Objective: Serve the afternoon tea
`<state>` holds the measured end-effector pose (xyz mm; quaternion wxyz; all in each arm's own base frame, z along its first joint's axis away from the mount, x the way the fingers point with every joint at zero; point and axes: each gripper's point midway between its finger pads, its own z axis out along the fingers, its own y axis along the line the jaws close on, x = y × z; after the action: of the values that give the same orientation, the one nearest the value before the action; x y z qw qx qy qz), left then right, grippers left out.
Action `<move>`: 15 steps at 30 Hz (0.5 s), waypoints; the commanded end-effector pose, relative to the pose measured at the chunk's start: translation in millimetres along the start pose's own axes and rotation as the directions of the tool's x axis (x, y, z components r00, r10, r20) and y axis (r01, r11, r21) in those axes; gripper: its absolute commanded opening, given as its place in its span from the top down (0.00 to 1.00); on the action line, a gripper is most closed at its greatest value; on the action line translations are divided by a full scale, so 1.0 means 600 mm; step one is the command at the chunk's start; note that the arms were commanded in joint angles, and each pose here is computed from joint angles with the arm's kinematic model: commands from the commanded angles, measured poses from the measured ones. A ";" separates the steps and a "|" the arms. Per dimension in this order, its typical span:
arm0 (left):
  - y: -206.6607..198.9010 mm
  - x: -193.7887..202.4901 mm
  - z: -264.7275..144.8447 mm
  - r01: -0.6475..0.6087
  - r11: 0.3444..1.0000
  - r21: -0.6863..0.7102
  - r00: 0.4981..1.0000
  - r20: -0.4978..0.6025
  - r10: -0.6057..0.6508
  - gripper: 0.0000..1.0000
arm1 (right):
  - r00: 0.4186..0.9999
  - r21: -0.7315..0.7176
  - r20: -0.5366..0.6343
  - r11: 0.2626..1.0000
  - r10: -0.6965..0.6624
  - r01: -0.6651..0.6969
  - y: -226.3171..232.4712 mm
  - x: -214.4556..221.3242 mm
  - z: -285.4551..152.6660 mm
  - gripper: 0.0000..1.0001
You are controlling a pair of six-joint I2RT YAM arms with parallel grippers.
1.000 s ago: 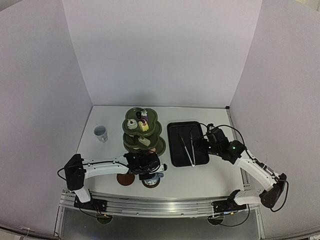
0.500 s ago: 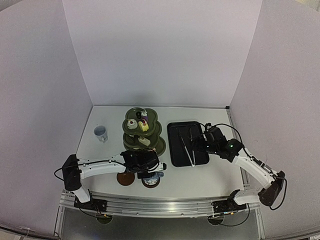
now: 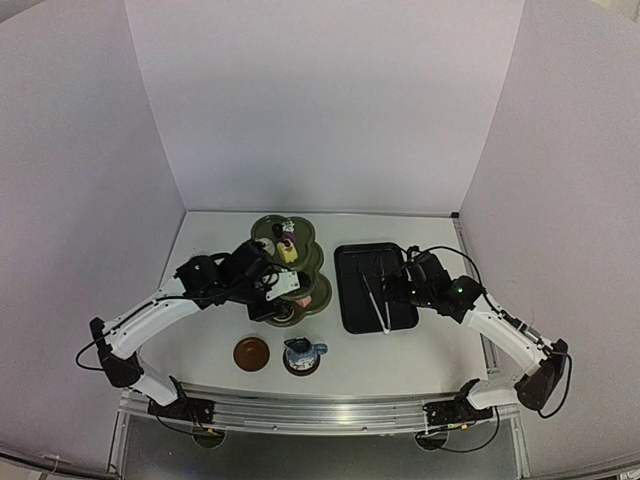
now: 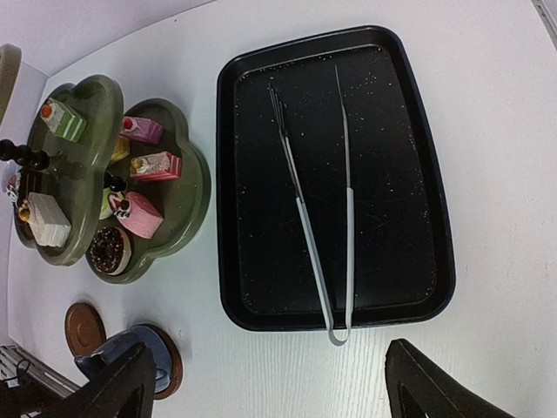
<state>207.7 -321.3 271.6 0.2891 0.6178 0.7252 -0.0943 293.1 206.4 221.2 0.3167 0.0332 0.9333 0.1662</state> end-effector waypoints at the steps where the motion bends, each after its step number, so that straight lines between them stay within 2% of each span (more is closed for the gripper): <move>1: 0.082 0.009 -0.120 0.118 0.990 -0.081 0.987 0.123 -0.108 0.39 | 0.999 -0.031 0.029 0.999 -0.034 0.035 0.022 -0.022 -0.011 0.11; 4: 0.169 0.036 -0.161 0.248 0.942 -0.227 0.963 0.165 -0.214 0.34 | 0.998 -0.018 0.039 0.999 -0.043 0.043 0.020 -0.027 -0.011 0.10; 8: 0.298 0.128 -0.205 0.357 0.811 -0.464 0.933 0.132 -0.336 0.23 | 0.997 -0.008 0.037 0.998 -0.061 0.062 0.021 -0.029 -0.004 0.09; 10: 0.347 0.190 -0.205 0.393 0.770 -0.503 0.908 0.080 -0.411 0.22 | 0.997 -0.005 0.031 0.997 -0.073 0.073 0.022 -0.029 0.001 0.09; 12: 0.392 0.259 -0.209 0.465 0.717 -0.519 0.855 0.054 -0.515 0.24 | 0.996 -0.002 0.023 0.997 -0.081 0.081 0.023 -0.028 0.007 0.08; 15: 0.426 0.339 -0.186 0.585 0.670 -0.458 0.762 0.028 -0.647 0.32 | 0.996 0.004 0.011 0.996 -0.087 0.087 0.023 -0.025 0.015 0.08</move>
<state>373.8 -93.8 344.3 0.3805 0.3164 0.8681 0.0385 302.9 213.5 218.8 0.3176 0.0047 0.9362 0.1504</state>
